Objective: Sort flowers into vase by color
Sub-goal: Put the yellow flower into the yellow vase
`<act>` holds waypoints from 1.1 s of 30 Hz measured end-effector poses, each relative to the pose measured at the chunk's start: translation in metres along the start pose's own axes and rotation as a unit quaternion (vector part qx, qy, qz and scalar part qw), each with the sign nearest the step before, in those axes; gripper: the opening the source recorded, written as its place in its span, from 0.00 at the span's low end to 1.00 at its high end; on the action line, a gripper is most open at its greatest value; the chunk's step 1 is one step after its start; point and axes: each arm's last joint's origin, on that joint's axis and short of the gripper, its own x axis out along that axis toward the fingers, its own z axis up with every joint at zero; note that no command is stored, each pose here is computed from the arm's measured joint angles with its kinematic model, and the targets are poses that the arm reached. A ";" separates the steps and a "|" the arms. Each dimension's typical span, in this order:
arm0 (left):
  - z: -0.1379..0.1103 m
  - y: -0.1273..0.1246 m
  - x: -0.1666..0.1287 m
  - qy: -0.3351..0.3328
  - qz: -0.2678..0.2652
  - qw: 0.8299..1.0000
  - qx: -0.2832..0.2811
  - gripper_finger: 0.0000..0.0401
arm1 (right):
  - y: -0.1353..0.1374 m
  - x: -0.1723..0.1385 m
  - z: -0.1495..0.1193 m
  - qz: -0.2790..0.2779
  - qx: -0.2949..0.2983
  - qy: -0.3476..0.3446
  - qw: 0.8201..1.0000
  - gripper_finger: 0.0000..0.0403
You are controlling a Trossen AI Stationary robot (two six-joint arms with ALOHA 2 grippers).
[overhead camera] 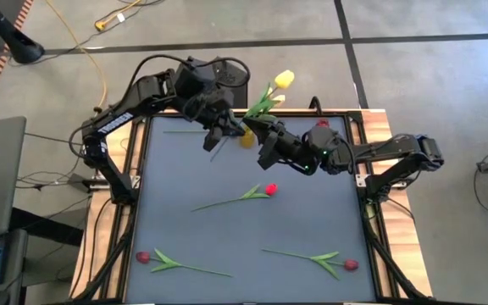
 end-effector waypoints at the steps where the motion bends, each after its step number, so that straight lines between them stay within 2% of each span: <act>1: 0.000 0.001 0.000 0.000 0.000 1.000 -0.001 0.00 | 0.000 0.000 0.000 0.000 -0.007 -0.001 1.000 0.13; 9: 0.001 0.006 -0.003 -0.007 0.005 1.000 -0.003 0.00 | 0.000 0.000 0.001 -0.008 -0.003 -0.011 1.000 0.22; 17: 0.005 0.019 -0.010 -0.030 0.025 0.999 -0.008 0.00 | 0.002 0.002 -0.001 -0.016 0.109 -0.016 0.994 0.44; 23: 0.006 0.026 -0.014 -0.037 0.031 0.999 -0.007 0.00 | 0.000 0.001 -0.001 -0.010 0.167 -0.009 0.986 0.58; 26: 0.007 0.026 -0.014 -0.040 0.032 0.999 0.003 0.00 | -0.003 -0.003 0.002 0.003 0.244 0.001 0.970 0.59; 29: 0.008 0.026 -0.016 -0.048 0.036 0.998 0.010 0.00 | -0.006 -0.008 0.010 0.027 0.336 0.012 0.942 0.59; 33: 0.011 0.026 -0.019 -0.064 0.066 0.995 0.027 0.00 | -0.011 -0.019 0.019 0.065 0.402 0.015 0.913 0.57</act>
